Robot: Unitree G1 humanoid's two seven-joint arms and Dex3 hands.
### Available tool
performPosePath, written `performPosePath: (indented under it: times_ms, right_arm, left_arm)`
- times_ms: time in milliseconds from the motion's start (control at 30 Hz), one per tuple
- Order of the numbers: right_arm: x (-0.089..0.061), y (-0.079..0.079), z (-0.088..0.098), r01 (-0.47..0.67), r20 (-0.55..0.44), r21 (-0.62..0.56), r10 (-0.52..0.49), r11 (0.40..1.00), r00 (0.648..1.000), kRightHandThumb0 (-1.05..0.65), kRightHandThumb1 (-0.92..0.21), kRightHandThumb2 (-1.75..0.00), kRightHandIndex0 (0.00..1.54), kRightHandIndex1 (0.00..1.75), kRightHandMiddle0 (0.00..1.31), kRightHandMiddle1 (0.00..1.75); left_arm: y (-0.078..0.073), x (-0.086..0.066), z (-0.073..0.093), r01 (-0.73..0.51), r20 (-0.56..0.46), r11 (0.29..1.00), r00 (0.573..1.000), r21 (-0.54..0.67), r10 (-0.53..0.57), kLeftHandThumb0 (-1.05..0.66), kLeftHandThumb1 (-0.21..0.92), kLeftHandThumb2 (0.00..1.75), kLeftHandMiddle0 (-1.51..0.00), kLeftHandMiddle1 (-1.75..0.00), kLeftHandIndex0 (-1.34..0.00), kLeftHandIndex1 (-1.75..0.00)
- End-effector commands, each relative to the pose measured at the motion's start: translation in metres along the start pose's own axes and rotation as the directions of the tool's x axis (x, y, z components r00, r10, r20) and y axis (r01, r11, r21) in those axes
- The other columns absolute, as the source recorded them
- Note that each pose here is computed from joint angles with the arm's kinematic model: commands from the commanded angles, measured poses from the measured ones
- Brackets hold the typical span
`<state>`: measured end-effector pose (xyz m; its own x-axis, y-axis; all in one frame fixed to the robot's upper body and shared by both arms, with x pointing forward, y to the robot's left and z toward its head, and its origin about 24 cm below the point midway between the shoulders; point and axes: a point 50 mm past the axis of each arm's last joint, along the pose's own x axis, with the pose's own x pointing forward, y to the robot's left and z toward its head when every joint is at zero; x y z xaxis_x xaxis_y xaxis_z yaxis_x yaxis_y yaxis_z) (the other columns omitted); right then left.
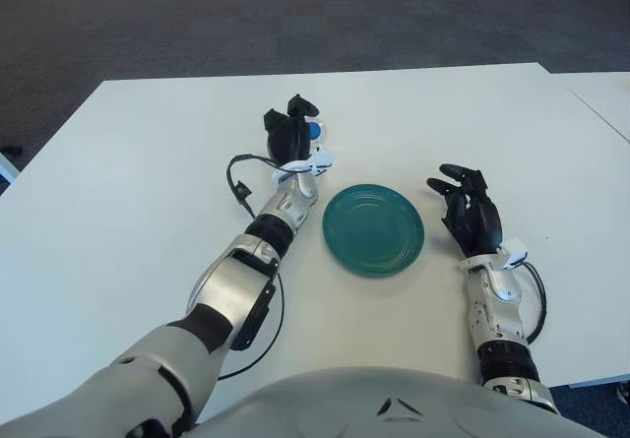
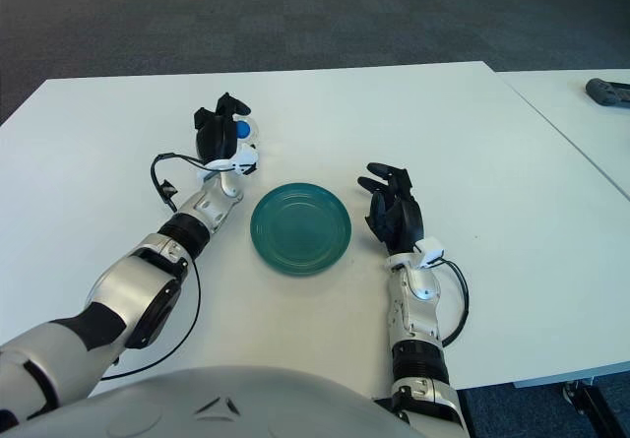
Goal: Put the bottle into the plate.
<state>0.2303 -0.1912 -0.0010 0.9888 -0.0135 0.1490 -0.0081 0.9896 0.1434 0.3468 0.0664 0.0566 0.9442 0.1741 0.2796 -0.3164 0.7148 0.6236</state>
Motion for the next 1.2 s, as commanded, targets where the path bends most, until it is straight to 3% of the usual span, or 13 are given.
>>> performPosePath:
  times_ms: [0,233,500,1167]
  right_arm:
    - [-0.034,0.009,-0.040,0.078,-0.172,0.074,-0.064,0.994,0.983,-0.68,-0.92,-0.66,0.64,1.09,0.20,1.26]
    - [-0.033,0.011,-0.041,0.075,-0.177,0.068,-0.062,0.995,0.982,-0.68,-0.92,-0.67,0.64,1.10,0.20,1.27]
    - [-0.033,0.011,-0.044,0.086,-0.186,0.090,-0.068,0.992,0.980,-0.68,-0.92,-0.66,0.63,1.10,0.20,1.27]
    - [-0.032,0.012,-0.049,0.093,-0.203,0.094,-0.073,0.991,0.976,-0.69,-0.92,-0.64,0.61,1.12,0.21,1.29]
  left_arm:
    - [0.007,0.003,0.005,-0.052,0.067,0.999,0.996,0.016,0.051,0.00,-0.01,1.69,-0.85,-1.72,-0.65,-1.74]
    - [0.012,-0.001,0.010,-0.079,0.115,0.997,0.990,0.006,0.078,0.00,0.04,1.62,-0.82,-1.70,-0.61,-1.75]
    - [0.017,-0.002,0.013,-0.107,0.188,0.994,0.977,0.015,0.103,0.00,0.00,1.68,-0.82,-1.74,-0.64,-1.75]
    - [0.021,-0.004,0.014,-0.143,0.245,0.989,0.961,0.037,0.130,0.00,-0.02,1.70,-0.84,-1.75,-0.65,-1.75]
